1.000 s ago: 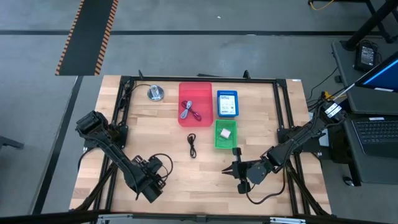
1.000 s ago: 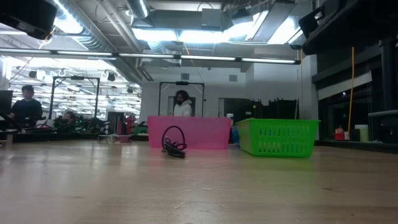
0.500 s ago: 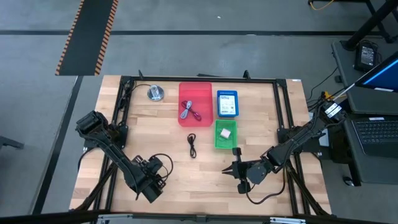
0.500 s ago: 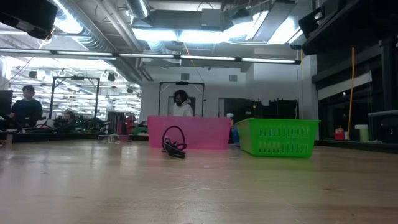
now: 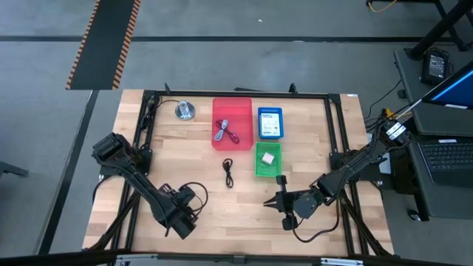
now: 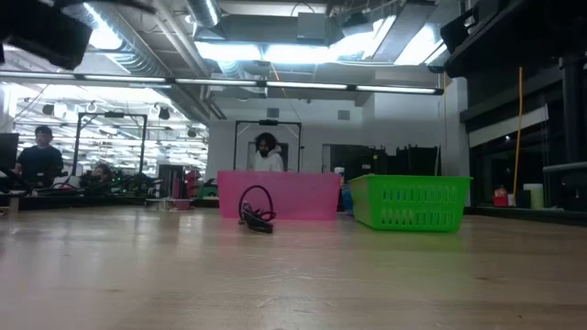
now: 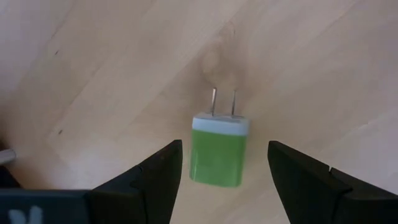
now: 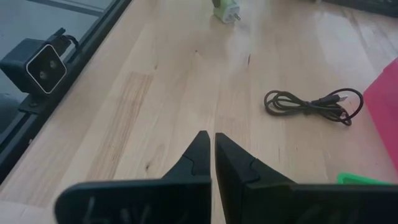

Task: Pick and place items into bin
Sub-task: Put the green charger adapter into the green bin

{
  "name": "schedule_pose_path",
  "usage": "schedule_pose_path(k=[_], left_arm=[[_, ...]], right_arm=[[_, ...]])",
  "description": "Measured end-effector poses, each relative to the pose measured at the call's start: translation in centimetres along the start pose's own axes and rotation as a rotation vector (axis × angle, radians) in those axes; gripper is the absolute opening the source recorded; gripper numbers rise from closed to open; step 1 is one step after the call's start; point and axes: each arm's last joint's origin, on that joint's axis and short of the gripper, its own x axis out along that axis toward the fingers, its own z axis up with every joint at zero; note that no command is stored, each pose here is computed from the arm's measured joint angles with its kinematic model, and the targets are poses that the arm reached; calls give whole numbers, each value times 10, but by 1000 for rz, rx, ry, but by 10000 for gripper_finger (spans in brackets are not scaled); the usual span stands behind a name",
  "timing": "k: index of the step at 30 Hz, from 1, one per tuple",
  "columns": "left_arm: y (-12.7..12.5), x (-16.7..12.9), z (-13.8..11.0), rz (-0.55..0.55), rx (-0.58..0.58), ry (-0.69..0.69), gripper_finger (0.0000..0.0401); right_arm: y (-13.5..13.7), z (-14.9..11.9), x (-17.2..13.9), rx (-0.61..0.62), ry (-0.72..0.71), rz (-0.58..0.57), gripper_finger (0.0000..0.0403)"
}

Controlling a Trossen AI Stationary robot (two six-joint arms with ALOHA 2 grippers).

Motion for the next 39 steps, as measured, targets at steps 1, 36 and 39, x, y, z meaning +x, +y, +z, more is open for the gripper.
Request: schedule_pose_path(k=[1, 36, 39], left_arm=[[-1, 3, 0, 10, 8, 6, 230], [-7, 17, -2, 47, 44, 96, 182], [-7, 17, -3, 48, 34, 118, 175]], right_arm=[[0, 0, 0, 0, 0, 0, 5], [0, 0, 0, 2, -4, 1, 5], [0, 0, 0, 3, -5, 1, 5]])
